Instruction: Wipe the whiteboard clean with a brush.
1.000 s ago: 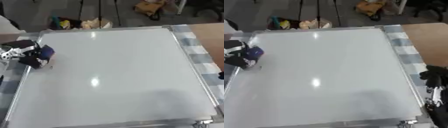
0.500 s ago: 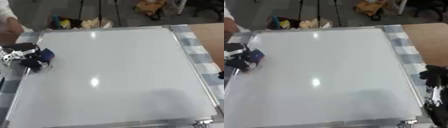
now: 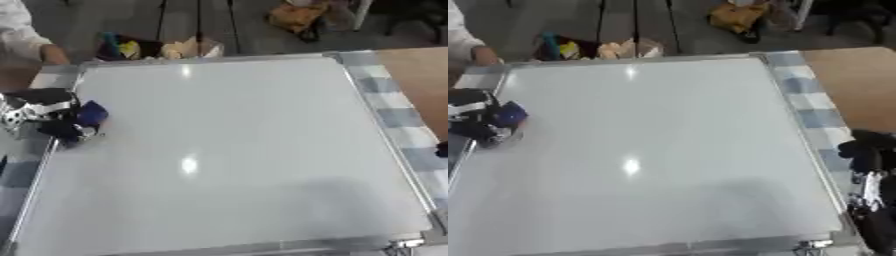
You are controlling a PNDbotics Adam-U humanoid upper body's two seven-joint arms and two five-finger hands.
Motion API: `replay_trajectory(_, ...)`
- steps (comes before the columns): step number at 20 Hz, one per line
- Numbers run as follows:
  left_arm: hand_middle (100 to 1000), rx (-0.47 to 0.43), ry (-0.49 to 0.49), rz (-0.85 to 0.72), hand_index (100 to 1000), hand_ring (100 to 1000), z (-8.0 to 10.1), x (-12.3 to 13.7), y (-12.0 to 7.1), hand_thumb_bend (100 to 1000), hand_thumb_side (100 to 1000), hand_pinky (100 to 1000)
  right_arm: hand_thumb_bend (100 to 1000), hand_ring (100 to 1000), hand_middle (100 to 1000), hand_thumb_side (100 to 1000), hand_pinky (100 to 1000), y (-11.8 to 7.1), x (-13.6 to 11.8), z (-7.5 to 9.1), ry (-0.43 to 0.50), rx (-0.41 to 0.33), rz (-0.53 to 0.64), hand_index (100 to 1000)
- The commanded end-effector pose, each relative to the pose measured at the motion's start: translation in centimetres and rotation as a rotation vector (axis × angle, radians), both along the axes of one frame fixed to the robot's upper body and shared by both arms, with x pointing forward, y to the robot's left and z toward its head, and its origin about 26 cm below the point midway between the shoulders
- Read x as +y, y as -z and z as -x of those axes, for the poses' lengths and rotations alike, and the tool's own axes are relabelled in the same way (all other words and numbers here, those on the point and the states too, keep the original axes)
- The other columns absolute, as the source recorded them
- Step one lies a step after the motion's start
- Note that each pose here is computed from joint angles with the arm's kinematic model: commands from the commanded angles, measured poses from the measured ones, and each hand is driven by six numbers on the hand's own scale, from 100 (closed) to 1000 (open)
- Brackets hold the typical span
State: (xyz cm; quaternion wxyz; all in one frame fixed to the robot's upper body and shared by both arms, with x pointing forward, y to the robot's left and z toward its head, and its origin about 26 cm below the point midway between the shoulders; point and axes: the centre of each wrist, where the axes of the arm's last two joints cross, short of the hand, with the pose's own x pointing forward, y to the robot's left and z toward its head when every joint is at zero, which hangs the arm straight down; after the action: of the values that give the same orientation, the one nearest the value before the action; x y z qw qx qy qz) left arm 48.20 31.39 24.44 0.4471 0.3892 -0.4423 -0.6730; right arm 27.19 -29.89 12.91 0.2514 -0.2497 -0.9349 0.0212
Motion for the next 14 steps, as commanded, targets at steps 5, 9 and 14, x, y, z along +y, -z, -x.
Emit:
replay_trajectory(5, 593, 0.008, -0.001, -0.039, 475, 683, 0.03, 0.39, -0.25, 100, 752, 611, 100, 526, 430, 678, 468, -0.63, -0.16, 0.23, 0.004, -0.024, -0.001, 671)
replay_trajectory(9, 589, 0.017, 0.008, -0.043, 483, 686, 0.00, 0.23, -0.08, 100, 799, 615, 100, 526, 430, 677, 468, -0.63, -0.18, 0.23, 0.006, -0.024, -0.003, 672)
replay_trajectory(14, 564, 0.030, 0.021, -0.057, 495, 685, -0.06, -0.04, 0.19, 100, 809, 618, 100, 526, 429, 672, 468, -0.63, -0.19, 0.23, 0.008, -0.024, -0.005, 672)
